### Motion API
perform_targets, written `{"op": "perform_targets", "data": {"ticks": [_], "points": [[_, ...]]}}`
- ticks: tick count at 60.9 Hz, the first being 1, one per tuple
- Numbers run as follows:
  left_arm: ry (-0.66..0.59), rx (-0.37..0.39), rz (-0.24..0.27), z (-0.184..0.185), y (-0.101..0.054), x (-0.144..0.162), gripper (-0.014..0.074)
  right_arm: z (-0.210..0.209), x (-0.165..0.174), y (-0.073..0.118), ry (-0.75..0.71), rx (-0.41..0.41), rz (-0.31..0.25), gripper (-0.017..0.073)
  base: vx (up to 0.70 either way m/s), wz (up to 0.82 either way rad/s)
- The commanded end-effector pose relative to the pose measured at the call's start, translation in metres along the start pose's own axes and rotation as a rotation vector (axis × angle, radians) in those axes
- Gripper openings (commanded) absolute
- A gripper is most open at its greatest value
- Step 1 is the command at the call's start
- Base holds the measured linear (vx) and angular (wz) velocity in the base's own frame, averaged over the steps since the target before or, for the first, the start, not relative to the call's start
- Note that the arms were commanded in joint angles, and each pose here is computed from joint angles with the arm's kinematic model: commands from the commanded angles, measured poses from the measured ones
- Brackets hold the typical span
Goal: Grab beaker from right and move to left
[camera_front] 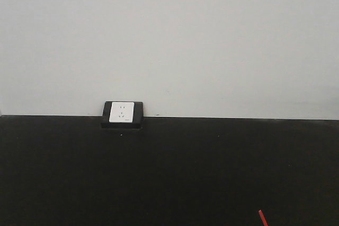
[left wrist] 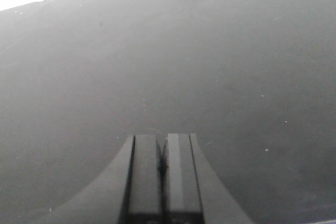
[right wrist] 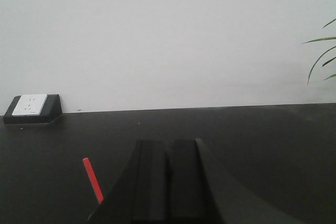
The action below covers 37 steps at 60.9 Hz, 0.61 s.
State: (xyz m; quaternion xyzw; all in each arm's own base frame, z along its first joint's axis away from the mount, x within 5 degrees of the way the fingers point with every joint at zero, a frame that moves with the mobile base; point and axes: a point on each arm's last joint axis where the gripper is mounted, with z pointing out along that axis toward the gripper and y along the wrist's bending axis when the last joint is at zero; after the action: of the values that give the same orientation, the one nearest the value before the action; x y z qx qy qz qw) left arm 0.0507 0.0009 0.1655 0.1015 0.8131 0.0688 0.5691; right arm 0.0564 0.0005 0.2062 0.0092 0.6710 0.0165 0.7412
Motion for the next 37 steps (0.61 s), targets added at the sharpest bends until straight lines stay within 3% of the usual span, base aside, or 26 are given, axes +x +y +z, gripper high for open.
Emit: {"op": "perform_targets", "data": {"ticks": [1, 18, 26, 37], "points": [[-0.065, -0.004, 0.001, 0.002, 0.0, -0.002, -0.0006, -0.001, -0.006, 0.0, -0.091, 0.0, -0.005, -0.0008, 0.0, 0.0], [-0.065, -0.004, 0.001, 0.002, 0.0, -0.002, -0.0006, -0.001, -0.009, 0.0, -0.115, 0.0, -0.001, -0.0008, 0.0, 0.0], [-0.065, -0.004, 0.001, 0.002, 0.0, -0.002, -0.0006, -0.003, -0.026, 0.001, -0.189, -0.003, -0.002, -0.0008, 0.0, 0.0], [-0.065, -0.004, 0.001, 0.002, 0.0, -0.002, -0.0006, -0.003, -0.086, 0.003, -0.268, 0.001, -0.096, -0.0008, 0.0, 0.0]]}}
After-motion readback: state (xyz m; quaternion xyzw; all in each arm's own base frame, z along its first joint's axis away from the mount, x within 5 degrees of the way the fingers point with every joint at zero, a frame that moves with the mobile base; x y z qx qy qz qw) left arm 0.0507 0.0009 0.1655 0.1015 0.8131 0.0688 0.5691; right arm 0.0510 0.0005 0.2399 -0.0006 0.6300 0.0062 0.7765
